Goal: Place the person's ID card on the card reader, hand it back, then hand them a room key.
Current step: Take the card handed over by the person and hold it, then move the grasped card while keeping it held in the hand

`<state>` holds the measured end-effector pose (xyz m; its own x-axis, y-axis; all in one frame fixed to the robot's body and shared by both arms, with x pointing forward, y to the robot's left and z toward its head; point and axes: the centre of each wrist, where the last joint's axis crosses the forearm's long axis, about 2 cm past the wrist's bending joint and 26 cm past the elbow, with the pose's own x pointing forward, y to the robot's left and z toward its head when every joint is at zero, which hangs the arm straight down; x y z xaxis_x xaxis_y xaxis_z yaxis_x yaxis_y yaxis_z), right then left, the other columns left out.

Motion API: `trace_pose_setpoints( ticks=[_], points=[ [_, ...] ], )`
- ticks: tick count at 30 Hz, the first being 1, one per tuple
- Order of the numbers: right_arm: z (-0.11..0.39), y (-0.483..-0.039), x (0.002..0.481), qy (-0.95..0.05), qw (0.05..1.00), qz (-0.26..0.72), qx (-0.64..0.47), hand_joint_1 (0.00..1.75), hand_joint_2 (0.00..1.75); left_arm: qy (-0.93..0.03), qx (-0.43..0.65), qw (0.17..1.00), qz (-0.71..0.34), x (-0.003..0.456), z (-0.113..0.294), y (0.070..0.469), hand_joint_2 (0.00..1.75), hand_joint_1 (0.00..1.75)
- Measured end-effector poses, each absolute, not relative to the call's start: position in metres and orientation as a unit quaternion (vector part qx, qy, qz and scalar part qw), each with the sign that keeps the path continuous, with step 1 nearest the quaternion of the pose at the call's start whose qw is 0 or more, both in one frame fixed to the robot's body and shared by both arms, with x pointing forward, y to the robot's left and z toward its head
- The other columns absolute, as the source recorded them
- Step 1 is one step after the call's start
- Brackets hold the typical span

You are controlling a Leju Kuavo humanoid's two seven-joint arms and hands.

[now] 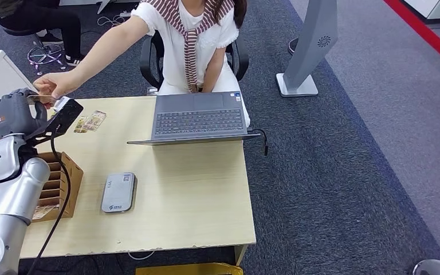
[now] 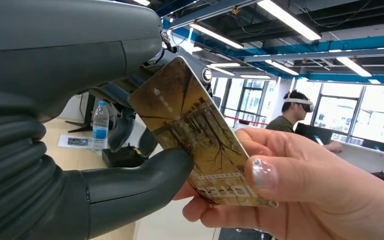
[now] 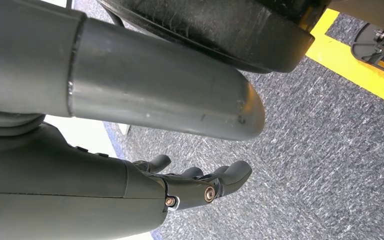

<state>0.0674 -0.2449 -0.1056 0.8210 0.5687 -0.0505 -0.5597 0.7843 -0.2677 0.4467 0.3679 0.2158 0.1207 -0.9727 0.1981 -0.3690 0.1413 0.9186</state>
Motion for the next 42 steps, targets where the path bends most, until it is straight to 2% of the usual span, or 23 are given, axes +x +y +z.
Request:
trace_pose_setpoints(
  ticks=[26,42],
  points=[
    [-0.106,-0.245,0.067,-0.018,0.943,0.303,-0.139,0.00,0.00,-0.596,0.560,0.481,-0.316,0.442,0.207,0.370,1.75,1.75],
    [-0.107,-0.246,0.058,-0.010,0.950,0.279,-0.136,0.00,0.00,-0.641,0.458,0.465,-0.404,0.349,0.140,0.306,1.75,1.75]
  ],
)
